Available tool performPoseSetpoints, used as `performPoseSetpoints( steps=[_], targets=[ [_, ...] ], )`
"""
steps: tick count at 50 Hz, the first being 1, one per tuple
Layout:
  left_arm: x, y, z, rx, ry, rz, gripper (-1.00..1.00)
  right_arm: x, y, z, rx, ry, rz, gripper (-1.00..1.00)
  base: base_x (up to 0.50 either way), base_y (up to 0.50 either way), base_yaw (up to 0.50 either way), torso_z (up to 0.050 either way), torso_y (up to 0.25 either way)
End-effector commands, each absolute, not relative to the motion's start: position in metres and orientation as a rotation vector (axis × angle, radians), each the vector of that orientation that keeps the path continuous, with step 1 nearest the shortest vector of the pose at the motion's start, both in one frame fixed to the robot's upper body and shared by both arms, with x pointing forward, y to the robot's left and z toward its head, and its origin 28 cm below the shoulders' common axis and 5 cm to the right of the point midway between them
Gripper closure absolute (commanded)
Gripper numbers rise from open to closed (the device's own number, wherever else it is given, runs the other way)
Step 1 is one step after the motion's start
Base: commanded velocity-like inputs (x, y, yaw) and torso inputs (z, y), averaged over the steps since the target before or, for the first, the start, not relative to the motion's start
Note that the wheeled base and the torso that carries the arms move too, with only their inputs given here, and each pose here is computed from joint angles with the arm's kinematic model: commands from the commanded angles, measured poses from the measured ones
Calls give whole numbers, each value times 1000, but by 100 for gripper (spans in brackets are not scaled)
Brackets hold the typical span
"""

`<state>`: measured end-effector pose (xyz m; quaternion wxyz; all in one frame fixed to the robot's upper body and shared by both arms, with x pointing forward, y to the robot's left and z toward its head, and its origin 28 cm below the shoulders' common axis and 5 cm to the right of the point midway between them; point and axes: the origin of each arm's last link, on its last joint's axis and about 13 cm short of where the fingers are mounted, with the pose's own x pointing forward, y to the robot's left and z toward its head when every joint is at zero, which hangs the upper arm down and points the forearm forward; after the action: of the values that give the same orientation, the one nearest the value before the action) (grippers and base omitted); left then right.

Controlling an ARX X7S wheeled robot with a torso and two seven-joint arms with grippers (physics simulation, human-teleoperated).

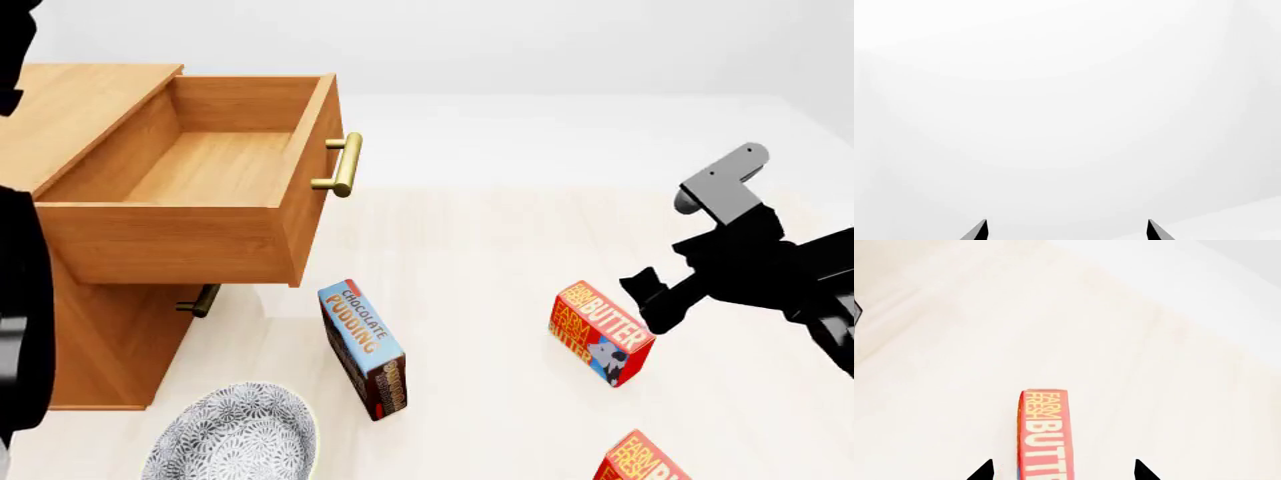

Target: Put the butter at the front in the top drawer of the cabinet and close it.

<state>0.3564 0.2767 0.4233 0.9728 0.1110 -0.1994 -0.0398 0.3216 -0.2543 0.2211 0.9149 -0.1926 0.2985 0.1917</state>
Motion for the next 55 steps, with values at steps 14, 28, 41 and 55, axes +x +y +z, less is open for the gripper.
performPoseSetpoints(
  steps=[14,28,41,55],
  targets=[
    [357,278,419,233,-387,-82,-100,331,-256,180,-380,686,343,-100,0,0,0,0,0],
    [359,280,417,231,-381,-66,-100,337,-255,169,-369,697,349,-100,0,0,0,0,0],
    [359,282,416,197,-371,-43,-100,338,-253,168,-372,699,352,-100,0,0,0,0,0],
    [361,284,413,174,-330,-29,-100,338,-251,166,-368,700,359,-100,0,0,0,0,-34]
  ],
)
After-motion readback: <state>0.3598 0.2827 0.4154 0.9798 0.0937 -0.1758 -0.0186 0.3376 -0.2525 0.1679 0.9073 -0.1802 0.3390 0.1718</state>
